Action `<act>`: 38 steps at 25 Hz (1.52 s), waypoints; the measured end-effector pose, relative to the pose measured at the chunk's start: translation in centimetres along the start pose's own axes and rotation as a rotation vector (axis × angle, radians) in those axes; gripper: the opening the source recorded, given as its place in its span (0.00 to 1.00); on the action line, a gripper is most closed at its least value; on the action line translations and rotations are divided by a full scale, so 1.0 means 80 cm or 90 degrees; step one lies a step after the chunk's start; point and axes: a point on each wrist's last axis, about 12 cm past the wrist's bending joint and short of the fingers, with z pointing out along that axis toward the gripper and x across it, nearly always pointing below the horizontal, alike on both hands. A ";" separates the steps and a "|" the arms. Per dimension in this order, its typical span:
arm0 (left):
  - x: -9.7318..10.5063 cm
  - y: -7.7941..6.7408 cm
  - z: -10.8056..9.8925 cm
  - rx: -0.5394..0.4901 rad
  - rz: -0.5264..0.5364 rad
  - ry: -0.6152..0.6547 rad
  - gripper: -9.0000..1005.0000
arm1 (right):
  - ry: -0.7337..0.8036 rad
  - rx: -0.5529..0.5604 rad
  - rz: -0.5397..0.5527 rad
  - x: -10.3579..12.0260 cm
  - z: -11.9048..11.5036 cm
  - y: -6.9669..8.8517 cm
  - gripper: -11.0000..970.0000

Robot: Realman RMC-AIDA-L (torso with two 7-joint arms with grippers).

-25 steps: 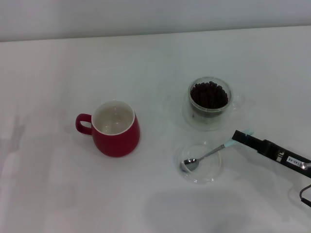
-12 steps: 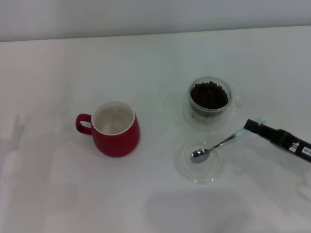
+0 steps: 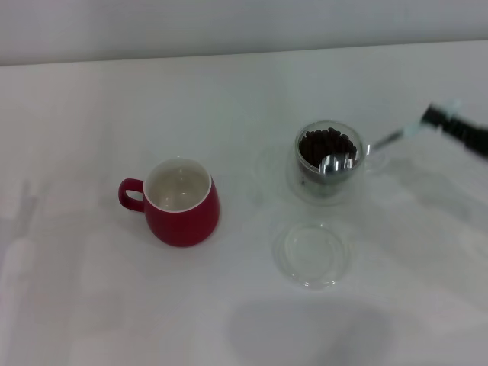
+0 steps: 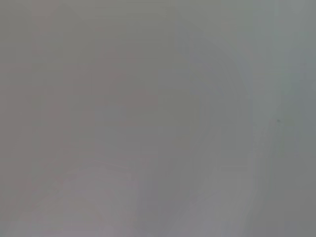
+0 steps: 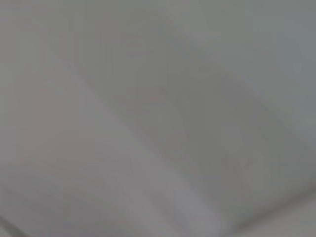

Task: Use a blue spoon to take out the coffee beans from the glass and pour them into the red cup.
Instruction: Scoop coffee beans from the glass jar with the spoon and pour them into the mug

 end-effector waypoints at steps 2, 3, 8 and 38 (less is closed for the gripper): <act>0.000 0.000 0.001 0.001 -0.001 -0.001 0.84 | -0.023 -0.021 -0.040 -0.016 0.010 0.003 0.16; 0.000 0.000 0.001 0.001 -0.002 -0.001 0.84 | -0.032 -0.028 -0.063 -0.024 0.016 0.003 0.16; 0.000 -0.002 0.002 0.002 -0.005 0.000 0.84 | -0.029 -0.058 -0.200 -0.050 0.052 0.007 0.16; 0.005 -0.006 -0.006 0.015 -0.007 0.013 0.84 | 0.053 0.038 -0.426 -0.031 0.057 -0.018 0.16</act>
